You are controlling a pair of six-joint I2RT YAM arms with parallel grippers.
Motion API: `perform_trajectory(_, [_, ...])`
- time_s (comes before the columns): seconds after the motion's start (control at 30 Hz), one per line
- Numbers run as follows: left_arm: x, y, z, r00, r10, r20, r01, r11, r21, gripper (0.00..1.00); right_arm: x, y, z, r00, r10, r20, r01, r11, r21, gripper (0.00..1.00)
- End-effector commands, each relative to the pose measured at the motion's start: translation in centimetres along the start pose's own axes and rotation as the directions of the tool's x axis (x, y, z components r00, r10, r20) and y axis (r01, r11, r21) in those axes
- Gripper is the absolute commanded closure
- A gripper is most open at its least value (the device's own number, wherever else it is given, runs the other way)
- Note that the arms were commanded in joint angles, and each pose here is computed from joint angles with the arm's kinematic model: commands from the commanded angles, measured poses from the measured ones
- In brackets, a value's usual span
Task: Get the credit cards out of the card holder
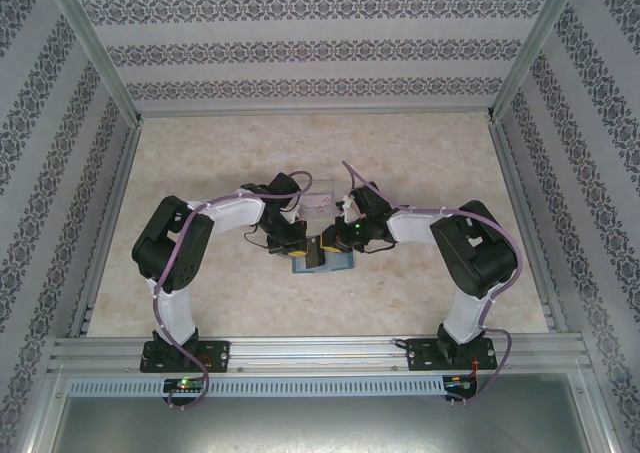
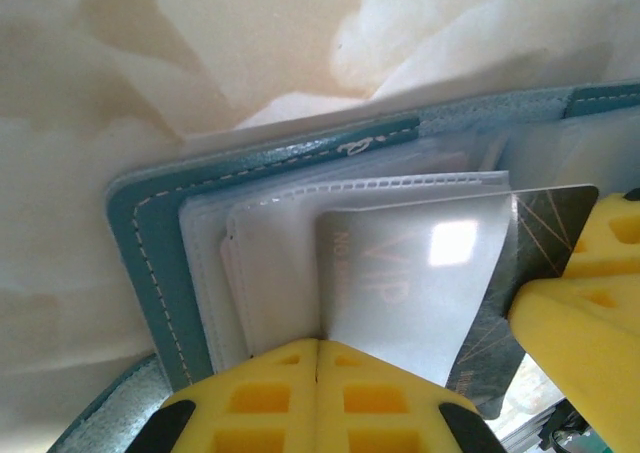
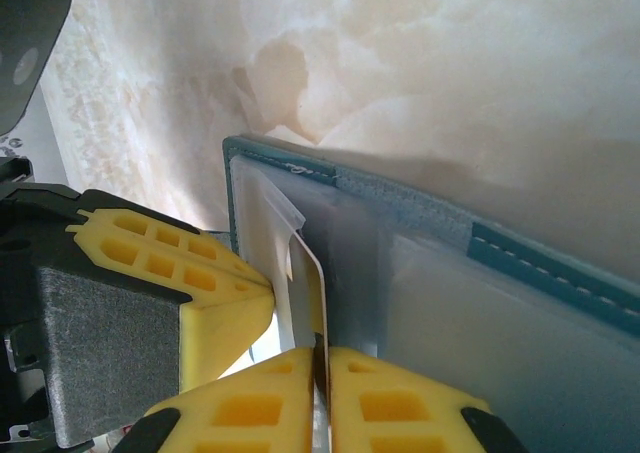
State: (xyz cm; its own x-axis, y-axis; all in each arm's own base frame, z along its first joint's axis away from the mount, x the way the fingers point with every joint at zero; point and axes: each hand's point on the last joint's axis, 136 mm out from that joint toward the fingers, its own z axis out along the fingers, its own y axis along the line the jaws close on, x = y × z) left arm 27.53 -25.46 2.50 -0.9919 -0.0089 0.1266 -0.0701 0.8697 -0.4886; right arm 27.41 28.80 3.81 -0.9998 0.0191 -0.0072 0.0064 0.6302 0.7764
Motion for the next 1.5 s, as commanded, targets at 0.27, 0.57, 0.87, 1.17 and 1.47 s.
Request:
perform_trajectory(0.27, [1.8, 3.1, 1.4, 0.996, -0.048, -0.07, 0.038, 0.99, -0.133, 1.0, 0.2, -1.3, -1.4, 0.999, -0.024, 0.021, 0.022, 0.994, 0.104, 0.92])
perform_trajectory(0.57, [1.6, 2.8, 1.2, 0.997, -0.04, -0.066, 0.032, 0.991, -0.129, 0.99, 0.2, -1.8, -3.0, 0.998, -0.057, 0.028, 0.05, 0.975, 0.215, 0.94])
perform_trajectory(0.87, [1.2, 2.1, 0.5, 0.998, -0.016, -0.053, 0.009, 0.992, -0.124, 0.97, 0.2, -1.9, -4.4, 0.996, -0.087, 0.031, 0.074, 0.953, 0.295, 0.94])
perform_trajectory(1.17, [-0.2, 0.2, -1.5, 1.0, 0.025, 0.017, -0.023, 0.996, -0.091, 0.96, 0.4, -1.1, -4.7, 0.994, -0.103, 0.026, 0.091, 0.949, 0.301, 0.94])
perform_trajectory(1.47, [-1.2, -1.0, -3.1, 0.994, 0.048, 0.097, -0.042, 0.997, -0.066, 0.93, 0.1, 1.0, -5.6, 0.989, -0.136, 0.057, 0.116, 0.956, 0.27, 0.94])
